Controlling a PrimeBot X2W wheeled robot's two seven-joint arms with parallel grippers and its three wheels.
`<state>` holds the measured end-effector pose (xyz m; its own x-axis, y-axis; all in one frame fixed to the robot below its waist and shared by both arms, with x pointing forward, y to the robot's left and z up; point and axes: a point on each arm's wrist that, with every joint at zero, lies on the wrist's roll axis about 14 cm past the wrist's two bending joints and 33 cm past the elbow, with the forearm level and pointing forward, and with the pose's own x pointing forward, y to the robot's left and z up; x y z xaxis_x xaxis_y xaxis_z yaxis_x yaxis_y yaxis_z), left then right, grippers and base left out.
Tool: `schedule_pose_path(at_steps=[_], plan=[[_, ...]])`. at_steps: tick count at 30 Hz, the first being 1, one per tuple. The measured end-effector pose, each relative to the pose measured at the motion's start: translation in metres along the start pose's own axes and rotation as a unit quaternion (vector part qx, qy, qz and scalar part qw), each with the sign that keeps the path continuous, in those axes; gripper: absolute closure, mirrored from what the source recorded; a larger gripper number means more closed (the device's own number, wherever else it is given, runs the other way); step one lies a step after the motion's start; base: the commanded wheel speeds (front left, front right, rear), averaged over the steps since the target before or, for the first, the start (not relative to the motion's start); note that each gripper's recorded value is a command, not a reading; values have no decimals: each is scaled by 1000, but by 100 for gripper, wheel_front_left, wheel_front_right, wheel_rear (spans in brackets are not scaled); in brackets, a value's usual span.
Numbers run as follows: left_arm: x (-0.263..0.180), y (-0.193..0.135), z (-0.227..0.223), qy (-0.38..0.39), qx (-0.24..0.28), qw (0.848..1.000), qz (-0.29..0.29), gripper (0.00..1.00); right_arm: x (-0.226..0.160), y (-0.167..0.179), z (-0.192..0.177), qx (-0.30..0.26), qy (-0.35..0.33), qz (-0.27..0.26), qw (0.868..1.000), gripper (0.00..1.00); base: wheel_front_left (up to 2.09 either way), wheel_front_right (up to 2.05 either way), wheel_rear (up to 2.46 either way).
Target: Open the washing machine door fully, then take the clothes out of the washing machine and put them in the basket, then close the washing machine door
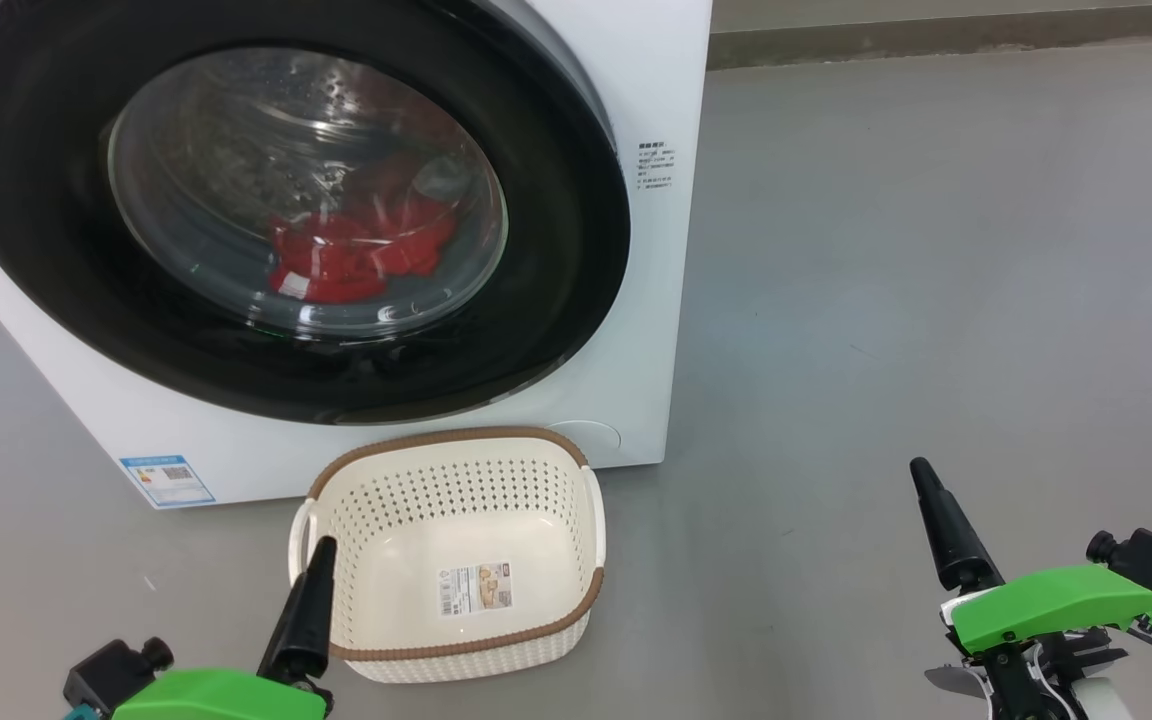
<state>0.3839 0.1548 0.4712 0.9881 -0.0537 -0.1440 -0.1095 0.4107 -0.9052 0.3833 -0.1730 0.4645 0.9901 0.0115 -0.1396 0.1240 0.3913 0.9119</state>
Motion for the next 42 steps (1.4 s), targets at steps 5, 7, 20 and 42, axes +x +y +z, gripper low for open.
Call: schedule_pose_path(at_steps=[5, 7, 20, 42], plan=[[0, -1, 0, -4, 36, 999, 1, 0, 0, 2, 3, -43, -5, 4, 999, 0, 0, 0, 0], [1, -2, 0, -3, 52, 999, 0, 0, 1, 5, 4, -57, -8, 8, 998, 0, 0, 0, 0], [7, -19, 5, -21, 130, 991, -20, 0, 8, 25, 9, -153, -20, 37, 987, 0, 0, 0, 0], [8, -46, 16, -62, 270, 959, -52, 0, 14, 62, 14, -292, -52, 93, 950, 0, 0, 0, 0]])
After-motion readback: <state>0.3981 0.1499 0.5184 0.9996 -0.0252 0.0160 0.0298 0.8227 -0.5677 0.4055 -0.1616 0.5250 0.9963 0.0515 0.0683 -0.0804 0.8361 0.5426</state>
